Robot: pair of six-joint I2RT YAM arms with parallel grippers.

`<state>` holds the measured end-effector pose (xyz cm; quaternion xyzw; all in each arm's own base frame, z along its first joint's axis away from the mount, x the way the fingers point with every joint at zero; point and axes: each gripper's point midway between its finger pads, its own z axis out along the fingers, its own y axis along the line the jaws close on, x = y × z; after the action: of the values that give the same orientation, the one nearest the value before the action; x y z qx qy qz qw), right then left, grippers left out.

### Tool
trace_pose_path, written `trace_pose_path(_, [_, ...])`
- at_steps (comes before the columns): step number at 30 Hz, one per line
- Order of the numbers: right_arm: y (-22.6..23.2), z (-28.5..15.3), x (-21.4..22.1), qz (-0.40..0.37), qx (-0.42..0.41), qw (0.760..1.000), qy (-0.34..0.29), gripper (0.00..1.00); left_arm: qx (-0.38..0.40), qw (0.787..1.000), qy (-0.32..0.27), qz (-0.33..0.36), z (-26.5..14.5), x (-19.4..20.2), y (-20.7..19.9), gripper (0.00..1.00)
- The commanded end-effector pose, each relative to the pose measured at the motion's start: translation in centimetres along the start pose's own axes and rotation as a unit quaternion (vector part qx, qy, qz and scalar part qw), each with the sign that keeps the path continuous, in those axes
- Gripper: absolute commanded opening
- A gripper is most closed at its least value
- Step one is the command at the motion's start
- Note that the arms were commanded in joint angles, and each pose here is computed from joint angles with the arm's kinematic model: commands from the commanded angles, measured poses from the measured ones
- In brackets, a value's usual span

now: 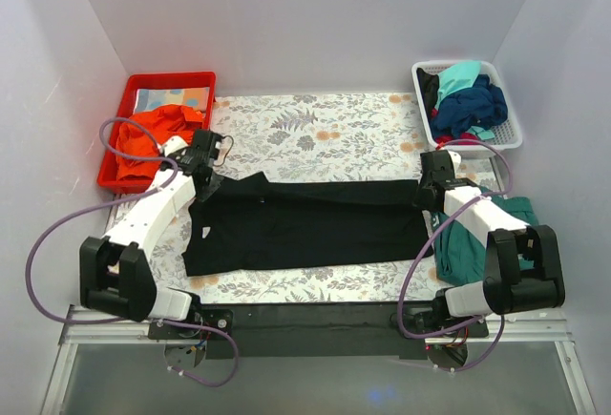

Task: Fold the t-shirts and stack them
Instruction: Fold the other side of the tshirt into a rectangle

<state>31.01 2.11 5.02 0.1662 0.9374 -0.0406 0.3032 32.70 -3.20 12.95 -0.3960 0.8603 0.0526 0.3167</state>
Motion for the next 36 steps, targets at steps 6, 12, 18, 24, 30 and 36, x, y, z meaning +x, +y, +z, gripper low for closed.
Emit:
trace_pose_path(6, [-1.1, 0.0, 1.2, 0.012, 0.006, 1.0, -0.008, 0.01, 0.01, 0.999, 0.012, -0.049, -1.3, 2.5, 3.6, 0.0])
trace_pose_path(12, [-1.7, 0.1, 3.0, 0.013, 0.012, 1.0, 0.01, 0.05, -0.005, 0.998, 0.045, -0.047, -0.2, 5.4, 5.4, 0.12])
trace_pose_path(18, [-2.2, -1.2, 3.6, 0.027, 0.006, 1.0, 0.001, 0.36, -0.022, 0.996, 0.059, -0.064, -0.3, 7.4, 8.0, 0.36])
trace_pose_path(24, [-1.3, -2.8, 1.7, 0.046, -0.023, 0.998, -0.036, 0.36, -0.008, 0.997, 0.044, -0.065, -1.2, 6.9, 8.1, 0.36])
trace_pose_path(30, [0.8, -3.3, -0.8, 0.052, -0.061, 0.995, -0.054, 0.36, 0.105, 0.993, 0.016, -0.051, -3.4, 4.3, 3.0, 0.36])
trace_pose_path(36, [3.3, -2.9, -1.6, 0.045, -0.088, 0.994, -0.044, 0.33, 0.143, 0.989, 0.034, -0.014, -1.5, 3.9, -2.2, 0.37])
